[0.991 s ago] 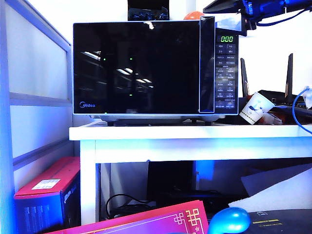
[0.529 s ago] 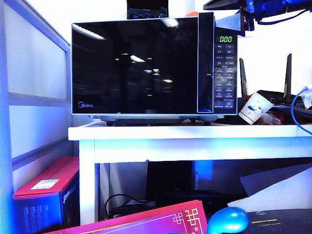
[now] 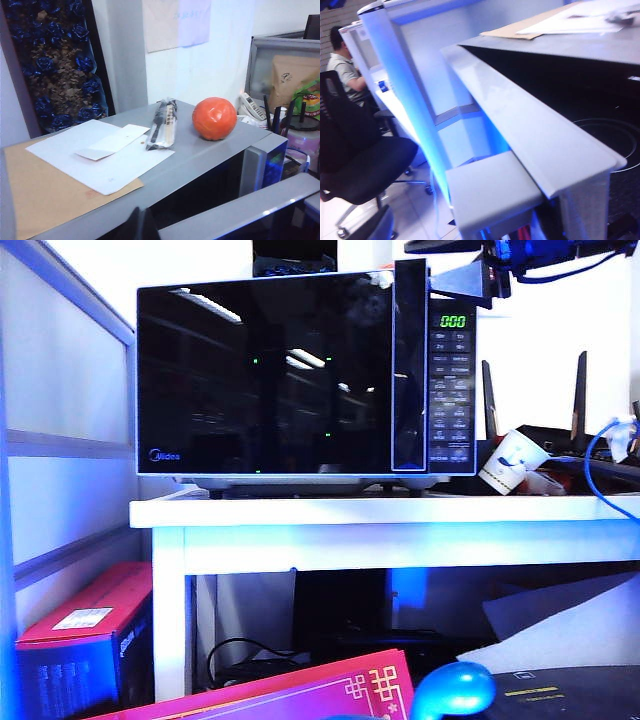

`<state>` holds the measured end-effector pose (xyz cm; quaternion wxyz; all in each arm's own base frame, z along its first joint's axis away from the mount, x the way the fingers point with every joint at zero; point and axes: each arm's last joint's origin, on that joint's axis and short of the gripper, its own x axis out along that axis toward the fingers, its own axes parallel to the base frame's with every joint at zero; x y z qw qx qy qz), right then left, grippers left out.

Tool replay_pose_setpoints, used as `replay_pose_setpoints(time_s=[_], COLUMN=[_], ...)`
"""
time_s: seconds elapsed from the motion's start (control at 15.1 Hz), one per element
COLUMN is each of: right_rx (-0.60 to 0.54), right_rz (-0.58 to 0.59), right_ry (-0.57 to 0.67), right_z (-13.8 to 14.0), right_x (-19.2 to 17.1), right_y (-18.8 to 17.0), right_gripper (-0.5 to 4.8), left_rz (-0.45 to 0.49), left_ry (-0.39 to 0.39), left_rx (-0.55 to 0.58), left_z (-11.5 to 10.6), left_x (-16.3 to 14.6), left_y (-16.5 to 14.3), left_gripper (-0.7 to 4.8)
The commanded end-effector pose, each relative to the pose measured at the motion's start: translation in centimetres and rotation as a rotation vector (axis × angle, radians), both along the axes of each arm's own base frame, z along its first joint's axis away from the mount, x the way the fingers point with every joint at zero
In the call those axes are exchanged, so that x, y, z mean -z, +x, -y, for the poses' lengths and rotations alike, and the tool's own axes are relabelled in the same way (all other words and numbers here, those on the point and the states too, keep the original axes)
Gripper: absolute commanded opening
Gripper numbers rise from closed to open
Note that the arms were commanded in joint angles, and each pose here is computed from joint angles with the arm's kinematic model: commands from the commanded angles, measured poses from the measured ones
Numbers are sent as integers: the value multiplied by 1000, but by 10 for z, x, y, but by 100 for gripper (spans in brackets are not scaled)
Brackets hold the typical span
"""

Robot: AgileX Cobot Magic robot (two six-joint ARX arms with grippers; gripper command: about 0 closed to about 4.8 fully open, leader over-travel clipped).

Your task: Open the microwave door, place the orange inside the microwave, then close the microwave door.

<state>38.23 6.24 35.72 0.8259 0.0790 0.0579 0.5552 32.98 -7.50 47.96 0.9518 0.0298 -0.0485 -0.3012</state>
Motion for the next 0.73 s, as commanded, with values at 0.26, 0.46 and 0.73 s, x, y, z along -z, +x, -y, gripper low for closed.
replay_pose_setpoints(time_s=[0.26, 0.46, 0.73], right_rx=[-107, -114, -107], right_rz=[63, 62, 65], right_ry=[7, 7, 7], right_z=[-12, -14, -13], right_x=[-13, -13, -13], right_y=[-10, -10, -10], right_gripper=[357, 357, 357], left_rz=[18, 17, 2], left_ry=[-3, -2, 2], left_rx=[4, 20, 47], left_z=[0, 4, 15], left_x=[-3, -3, 2], left_y=[-2, -3, 1], left_gripper=[-5, -5, -5])
